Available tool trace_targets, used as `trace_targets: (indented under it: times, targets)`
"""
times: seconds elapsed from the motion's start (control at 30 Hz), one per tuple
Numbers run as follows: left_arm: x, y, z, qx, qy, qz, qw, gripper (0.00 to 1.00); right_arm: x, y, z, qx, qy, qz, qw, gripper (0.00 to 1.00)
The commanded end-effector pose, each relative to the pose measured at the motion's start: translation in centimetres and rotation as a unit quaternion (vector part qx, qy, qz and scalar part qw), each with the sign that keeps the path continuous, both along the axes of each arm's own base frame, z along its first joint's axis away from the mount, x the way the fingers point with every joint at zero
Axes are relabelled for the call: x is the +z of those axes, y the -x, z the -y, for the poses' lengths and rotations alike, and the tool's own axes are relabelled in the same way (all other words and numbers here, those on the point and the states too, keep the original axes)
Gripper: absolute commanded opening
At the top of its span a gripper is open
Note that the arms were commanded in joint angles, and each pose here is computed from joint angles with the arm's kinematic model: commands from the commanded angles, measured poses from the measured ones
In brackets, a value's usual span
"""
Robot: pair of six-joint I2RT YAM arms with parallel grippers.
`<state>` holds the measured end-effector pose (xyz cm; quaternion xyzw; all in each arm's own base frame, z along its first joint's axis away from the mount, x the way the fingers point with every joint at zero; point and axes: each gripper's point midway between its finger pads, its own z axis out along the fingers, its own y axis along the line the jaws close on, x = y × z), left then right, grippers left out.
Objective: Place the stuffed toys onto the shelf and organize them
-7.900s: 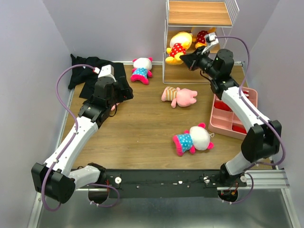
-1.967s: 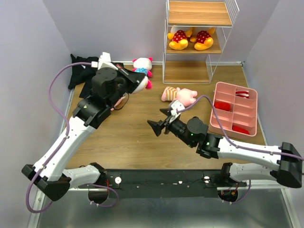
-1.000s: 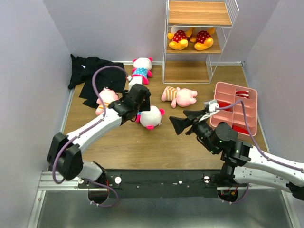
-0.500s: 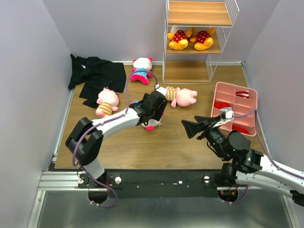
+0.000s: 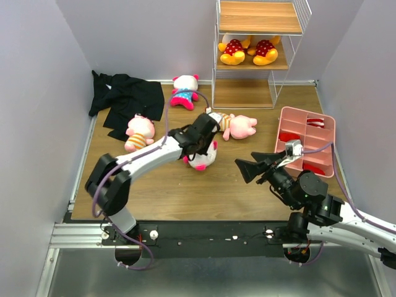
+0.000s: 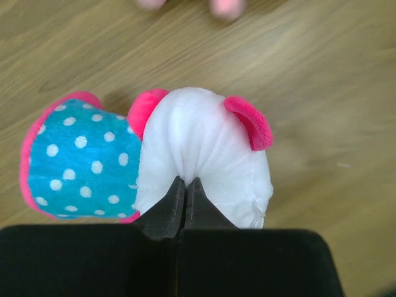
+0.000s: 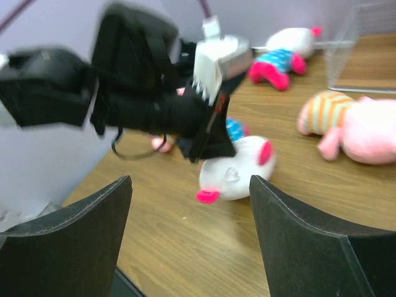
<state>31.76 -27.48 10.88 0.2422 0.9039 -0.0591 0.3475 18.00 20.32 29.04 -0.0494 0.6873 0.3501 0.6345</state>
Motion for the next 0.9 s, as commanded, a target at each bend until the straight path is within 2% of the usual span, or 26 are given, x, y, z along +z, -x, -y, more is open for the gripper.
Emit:
trace_targets:
  times: [0.0,0.03,0.07,0.17,0.2,0.27,0.3,0.33,0.4,0.43,0.53,0.57,0.63,0.8,0.87]
  targets:
    - [17.0,3.7,4.5,-0.094,0.245,0.021,0.965,0.0,3.1,2.7,-2.7,0.113,-0.018,0.079,0.99,0.84]
    - [19.1,4.3,4.4,-0.106,0.271,0.018,0.957,0.0,3.8,3.2,-3.2,0.128,-0.028,0.093,0.987,0.83]
    - [22.9,5.7,4.6,-0.139,0.312,0.024,0.939,0.0,4.1,3.8,-3.7,0.151,-0.027,0.103,0.983,0.83]
    - [27.4,8.2,4.0,-0.188,0.363,0.01,0.913,0.0,5.2,4.7,-4.6,0.184,-0.026,0.125,0.975,0.83]
    - [28.2,9.9,4.2,-0.221,0.378,-0.007,0.899,0.0,5.4,4.9,-4.7,0.189,-0.027,0.13,0.973,0.83]
    - [29.7,11.5,3.6,-0.238,0.407,-0.012,0.882,0.0,6.5,5.3,-4.3,0.196,-0.033,0.151,0.968,0.83]
    - [30.3,13.0,3.6,-0.264,0.425,-0.028,0.865,0.0,6.9,5.4,-4.1,0.195,-0.035,0.159,0.967,0.83]
    - [31.8,13.8,3.6,-0.277,0.454,-0.024,0.847,0.0,7.5,5.6,-3.8,0.195,-0.041,0.172,0.965,0.83]
    - [32.7,15.5,2.8,-0.288,0.48,-0.026,0.828,0.0,8.0,6.0,-3.2,0.194,-0.046,0.194,0.96,0.83]
    - [33.9,16.4,2.7,-0.311,0.495,-0.017,0.811,0.0,8.6,6.2,-3.0,0.196,-0.054,0.208,0.957,0.83]
    - [35.5,18.9,1.9,-0.334,0.531,-0.028,0.778,0.0,9.1,7.0,-3.0,0.215,-0.058,0.228,0.948,0.82]
    - [35.6,20.3,1.4,-0.346,0.541,-0.05,0.765,0.0,9.3,7.2,-3.1,0.22,-0.059,0.231,0.946,0.82]
    - [36.0,21.2,1.0,-0.36,0.548,-0.05,0.753,0.0,9.9,7.3,-3.2,0.224,-0.061,0.234,0.944,0.82]
    - [35.2,23.3,-0.2,-0.386,0.543,-0.053,0.744,0.0,10.8,6.6,-2.7,0.2,-0.055,0.245,0.947,0.81]
    - [35.2,24.0,-0.5,-0.388,0.548,-0.062,0.738,0.0,10.2,5.8,-2.6,0.18,-0.025,0.26,0.948,0.8]
